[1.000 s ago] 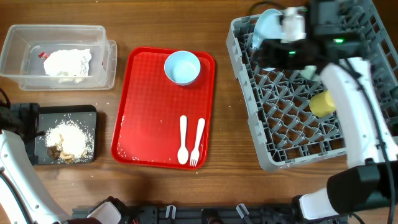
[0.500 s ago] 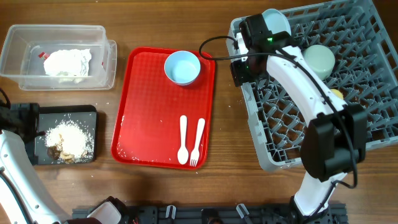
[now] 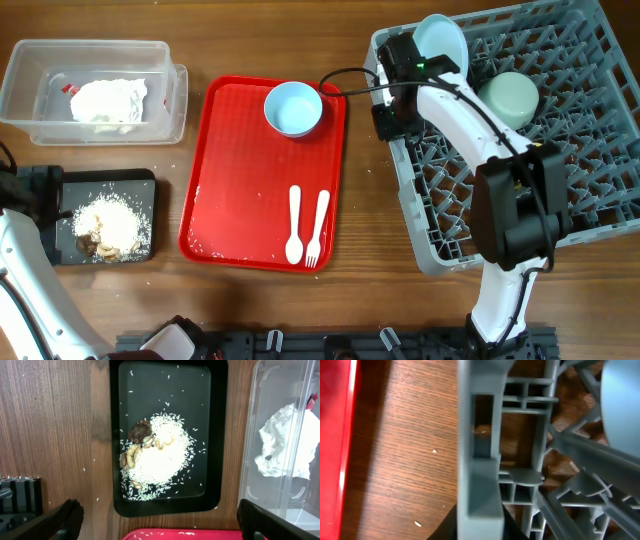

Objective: Sort waste into correct bins and load items into the dishwasher rack

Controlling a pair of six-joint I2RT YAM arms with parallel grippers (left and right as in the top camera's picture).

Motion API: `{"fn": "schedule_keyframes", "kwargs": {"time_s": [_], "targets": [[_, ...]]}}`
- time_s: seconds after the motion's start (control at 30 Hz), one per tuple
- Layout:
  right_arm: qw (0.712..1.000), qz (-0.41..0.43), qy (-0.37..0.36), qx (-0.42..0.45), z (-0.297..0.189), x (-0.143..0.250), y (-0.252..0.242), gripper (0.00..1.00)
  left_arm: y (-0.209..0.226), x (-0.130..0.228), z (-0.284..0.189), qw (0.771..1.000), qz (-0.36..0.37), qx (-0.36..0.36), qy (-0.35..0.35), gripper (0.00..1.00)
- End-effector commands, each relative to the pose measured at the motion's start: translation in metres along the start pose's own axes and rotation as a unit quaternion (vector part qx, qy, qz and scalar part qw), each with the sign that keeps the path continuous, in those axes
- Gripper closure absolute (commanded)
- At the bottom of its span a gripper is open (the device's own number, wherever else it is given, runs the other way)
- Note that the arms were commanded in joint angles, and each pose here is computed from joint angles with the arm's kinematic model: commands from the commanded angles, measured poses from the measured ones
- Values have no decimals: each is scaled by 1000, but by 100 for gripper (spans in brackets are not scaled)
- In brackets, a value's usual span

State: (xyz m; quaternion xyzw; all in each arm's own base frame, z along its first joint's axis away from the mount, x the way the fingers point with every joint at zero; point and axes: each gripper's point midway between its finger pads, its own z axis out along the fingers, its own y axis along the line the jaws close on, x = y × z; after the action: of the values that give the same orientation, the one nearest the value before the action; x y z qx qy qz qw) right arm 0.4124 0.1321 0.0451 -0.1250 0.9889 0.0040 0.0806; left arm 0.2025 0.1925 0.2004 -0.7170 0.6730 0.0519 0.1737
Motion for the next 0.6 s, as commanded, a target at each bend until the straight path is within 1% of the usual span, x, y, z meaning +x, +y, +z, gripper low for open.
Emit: {"fn": "schedule_keyframes", "kwargs": {"time_s": [0.0,0.13,0.23,0.37,0.5,0.57], "targets": [[1000,20,-18,-15,3,-10,9,86,3,-2,2,1000,-3,-8,-4,0],[995,66,-65,-25,1,-33,11,88,3,-2,2,1000,-3,-8,-4,0],[988,99,-102,-52,-3,-53,19,85,3,-2,2,1000,-3,-8,-4,0],[979,138,-129,-81,-8,-69,26,84,3,-2,2,1000,-3,-8,-4,0],[973,167,-138,-83,-9,-74,25,84,3,-2,2,1000,-3,-8,-4,0],[969,173,-154,-87,-12,-82,25,83,3,-2,2,1000,-3,-8,-4,0]]}}
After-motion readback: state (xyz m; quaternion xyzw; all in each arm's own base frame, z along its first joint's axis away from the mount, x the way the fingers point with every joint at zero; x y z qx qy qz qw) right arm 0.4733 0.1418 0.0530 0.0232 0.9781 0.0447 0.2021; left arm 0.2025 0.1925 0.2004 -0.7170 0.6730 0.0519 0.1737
